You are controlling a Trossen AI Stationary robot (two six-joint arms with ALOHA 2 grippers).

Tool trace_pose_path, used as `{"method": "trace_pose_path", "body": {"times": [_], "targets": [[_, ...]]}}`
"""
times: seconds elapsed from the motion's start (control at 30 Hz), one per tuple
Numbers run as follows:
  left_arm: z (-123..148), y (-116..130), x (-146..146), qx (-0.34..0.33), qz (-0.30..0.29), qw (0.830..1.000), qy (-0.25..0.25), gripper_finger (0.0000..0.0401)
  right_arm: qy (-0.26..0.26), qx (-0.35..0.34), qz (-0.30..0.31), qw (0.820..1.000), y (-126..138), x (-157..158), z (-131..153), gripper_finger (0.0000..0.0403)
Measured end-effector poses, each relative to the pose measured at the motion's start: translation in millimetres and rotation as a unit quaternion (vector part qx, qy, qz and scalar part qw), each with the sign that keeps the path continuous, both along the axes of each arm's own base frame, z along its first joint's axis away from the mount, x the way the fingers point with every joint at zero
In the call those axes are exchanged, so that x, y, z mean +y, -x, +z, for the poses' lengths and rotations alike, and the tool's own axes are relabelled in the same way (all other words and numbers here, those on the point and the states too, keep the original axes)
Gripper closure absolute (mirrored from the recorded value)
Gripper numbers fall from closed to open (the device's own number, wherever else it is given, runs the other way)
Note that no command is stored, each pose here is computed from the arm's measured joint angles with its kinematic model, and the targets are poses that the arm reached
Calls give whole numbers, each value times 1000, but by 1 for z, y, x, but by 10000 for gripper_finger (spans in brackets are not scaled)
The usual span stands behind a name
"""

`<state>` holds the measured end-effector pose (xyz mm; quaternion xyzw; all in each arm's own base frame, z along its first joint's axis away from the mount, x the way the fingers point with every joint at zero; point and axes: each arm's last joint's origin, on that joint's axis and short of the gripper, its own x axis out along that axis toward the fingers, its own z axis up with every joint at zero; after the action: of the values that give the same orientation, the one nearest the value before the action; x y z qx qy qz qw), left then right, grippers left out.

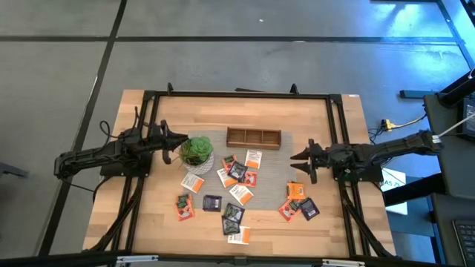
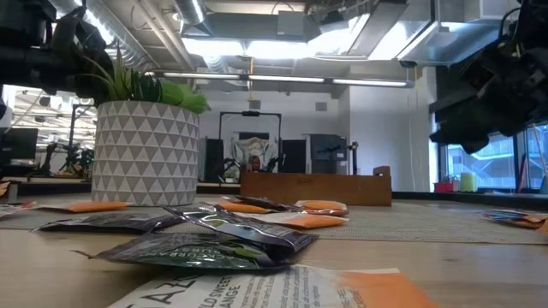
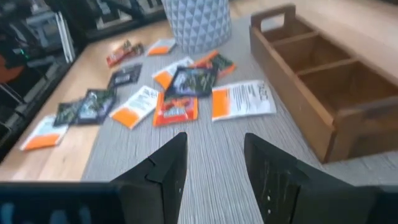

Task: Pick & Place Tea
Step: Put the white tea bag into the right section of the wooden organizer

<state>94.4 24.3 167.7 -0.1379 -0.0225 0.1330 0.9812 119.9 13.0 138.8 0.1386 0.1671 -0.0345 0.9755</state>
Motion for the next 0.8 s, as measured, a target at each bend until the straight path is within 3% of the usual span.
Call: {"method": "trace_pose_path", "body": {"times": [0.17, 0.47, 0.6, 0.8], "targets": [[0, 0, 0, -13, 2, 999, 44, 363, 5, -18, 0, 1000, -6, 1, 3, 242], [2, 0, 0, -24, 2, 999, 47, 363, 5, -12, -15, 1000, -15, 1, 0, 242], [14, 1, 0, -85, -1, 996, 32, 363, 4, -1, -16, 1000, -20, 2, 3, 242], [38, 7, -3, -197, -29, 980, -30, 363, 20, 6, -54, 998, -29, 1, 10, 242]]}}
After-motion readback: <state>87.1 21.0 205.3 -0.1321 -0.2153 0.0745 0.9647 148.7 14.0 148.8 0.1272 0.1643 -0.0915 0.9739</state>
